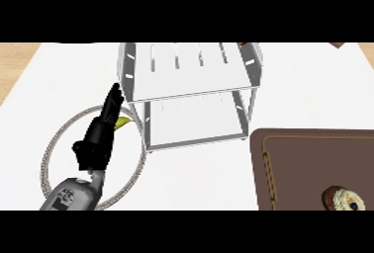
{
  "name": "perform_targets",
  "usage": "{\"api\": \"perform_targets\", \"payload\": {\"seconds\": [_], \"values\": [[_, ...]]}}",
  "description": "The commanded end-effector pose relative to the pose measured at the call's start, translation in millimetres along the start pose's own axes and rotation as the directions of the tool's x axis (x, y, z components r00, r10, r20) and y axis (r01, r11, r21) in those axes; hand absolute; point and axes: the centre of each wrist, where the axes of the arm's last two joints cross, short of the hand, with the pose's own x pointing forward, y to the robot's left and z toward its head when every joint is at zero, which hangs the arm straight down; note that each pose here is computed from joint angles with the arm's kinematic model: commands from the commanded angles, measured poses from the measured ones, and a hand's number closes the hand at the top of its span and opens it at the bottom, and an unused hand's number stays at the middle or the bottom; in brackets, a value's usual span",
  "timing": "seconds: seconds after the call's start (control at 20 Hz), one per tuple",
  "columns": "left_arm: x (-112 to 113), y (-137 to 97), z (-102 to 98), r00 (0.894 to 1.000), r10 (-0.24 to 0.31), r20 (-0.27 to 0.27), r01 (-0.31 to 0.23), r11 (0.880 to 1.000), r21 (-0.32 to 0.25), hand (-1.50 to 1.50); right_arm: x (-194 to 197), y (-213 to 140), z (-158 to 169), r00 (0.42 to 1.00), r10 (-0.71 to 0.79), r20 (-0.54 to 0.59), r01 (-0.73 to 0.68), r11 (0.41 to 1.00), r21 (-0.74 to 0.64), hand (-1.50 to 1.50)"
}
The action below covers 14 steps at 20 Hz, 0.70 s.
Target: Pick the cupcake from the tray and place it in the tiered basket
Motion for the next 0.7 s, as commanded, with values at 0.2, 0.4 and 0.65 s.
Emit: {"api": "perform_targets", "payload": {"seconds": [0.2,0.4,0.65], "values": [[3,6,-4,1.0,-0.004,0.019,0.004,1.0,0.0,0.0,-10,2,-8,0.999,-0.028,0.034,0.019,0.975,0.221,-1.5],[10,7,-11,1.0,-0.003,0.011,0.003,1.0,-0.005,0.0,-13,9,-18,0.998,-0.046,0.03,0.038,0.97,0.239,-1.5],[-2,-3,0,1.0,-0.007,0.01,0.007,1.0,0.005,0.0,-17,14,-22,0.996,-0.077,0.055,0.062,0.971,0.231,-1.5]]}}
